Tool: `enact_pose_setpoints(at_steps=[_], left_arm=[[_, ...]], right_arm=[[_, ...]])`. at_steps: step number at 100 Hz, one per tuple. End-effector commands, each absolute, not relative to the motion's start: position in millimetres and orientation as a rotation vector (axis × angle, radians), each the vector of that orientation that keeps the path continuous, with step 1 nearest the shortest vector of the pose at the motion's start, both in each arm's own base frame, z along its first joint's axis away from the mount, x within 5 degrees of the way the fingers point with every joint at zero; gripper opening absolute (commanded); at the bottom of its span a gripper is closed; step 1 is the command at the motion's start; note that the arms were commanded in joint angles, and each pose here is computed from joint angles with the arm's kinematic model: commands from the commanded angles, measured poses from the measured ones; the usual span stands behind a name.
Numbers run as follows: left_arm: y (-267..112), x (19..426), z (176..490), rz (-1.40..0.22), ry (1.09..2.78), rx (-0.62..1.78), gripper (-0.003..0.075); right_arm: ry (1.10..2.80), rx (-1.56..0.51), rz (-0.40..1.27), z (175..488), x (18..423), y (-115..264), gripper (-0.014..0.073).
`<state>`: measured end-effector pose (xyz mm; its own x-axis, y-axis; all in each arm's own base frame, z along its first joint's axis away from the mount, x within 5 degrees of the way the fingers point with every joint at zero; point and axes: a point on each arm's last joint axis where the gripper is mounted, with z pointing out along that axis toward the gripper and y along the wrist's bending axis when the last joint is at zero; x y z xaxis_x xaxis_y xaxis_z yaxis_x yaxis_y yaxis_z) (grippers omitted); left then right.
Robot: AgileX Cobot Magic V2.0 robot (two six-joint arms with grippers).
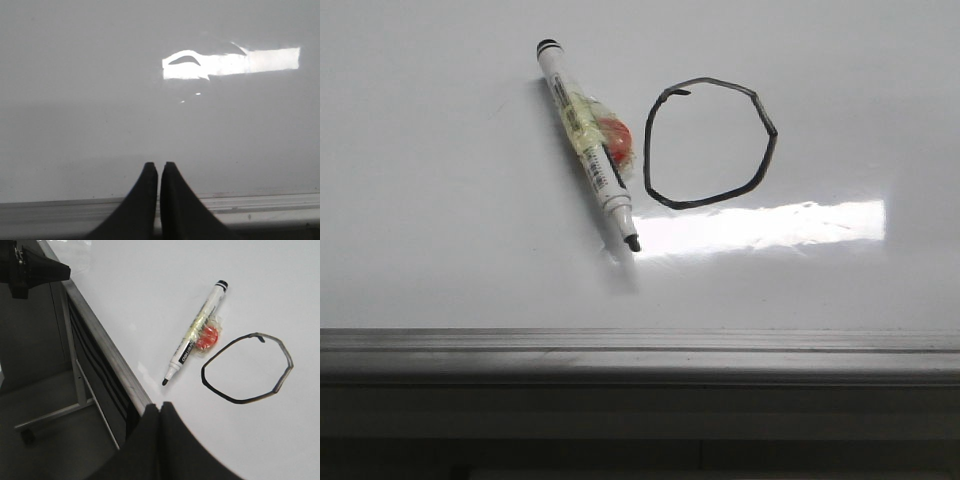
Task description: Write number 0 on whiteboard
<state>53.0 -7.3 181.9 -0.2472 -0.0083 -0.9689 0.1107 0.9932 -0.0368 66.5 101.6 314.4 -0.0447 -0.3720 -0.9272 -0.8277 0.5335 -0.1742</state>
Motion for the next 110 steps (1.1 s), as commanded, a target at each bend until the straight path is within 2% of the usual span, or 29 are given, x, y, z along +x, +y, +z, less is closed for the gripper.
enact_pose_setpoints(at_steps=[1, 29, 42, 47, 58, 68, 85, 101, 110], left_arm=[[-7.4, 53.1, 176.4, -0.134, 1.782, 0.05, -0.002], [-7.4, 53.1, 176.4, -0.134, 1.782, 0.05, -0.002], [-7.4, 53.1, 176.4, -0.134, 1.782, 0.05, -0.002], [-7.4, 53.1, 176.4, -0.134, 1.782, 0.05, -0.002], [-7.4, 53.1, 176.4, -0.134, 1.782, 0.05, -0.002], [-7.4, 53.1, 176.4, -0.134, 1.782, 0.05, -0.002], [-7.4, 53.1, 176.4, -0.134, 1.782, 0.05, -0.002], [-7.4, 53.1, 176.4, -0.134, 1.782, 0.05, -0.002], [-7.4, 53.1, 176.4, -0.134, 1.782, 0.05, -0.002]], right_arm=[[1.56, -1.009, 0.546, 328.1, 65.3, 103.7, -0.0069], [1.563, -1.009, 0.545, 327.7, 65.2, 103.2, -0.0069], [1.673, -1.051, 0.404, 306.3, 70.1, 95.6, -0.0069], [1.721, -1.034, 0.398, 295.5, 70.3, 91.7, -0.0069], [1.764, -0.94, 0.4, 273.0, 71.7, 79.9, -0.0069], [1.72, -0.824, 0.39, 259.4, 73.2, 68.2, -0.0069], [1.718, -0.554, 0.384, 227.7, 71.0, 46.3, -0.0069], [1.662, -0.362, 0.321, 194.7, 66.5, 30.5, -0.0069], [1.727, -0.315, 0.227, 186.8, 63.4, 21.4, -0.0069]])
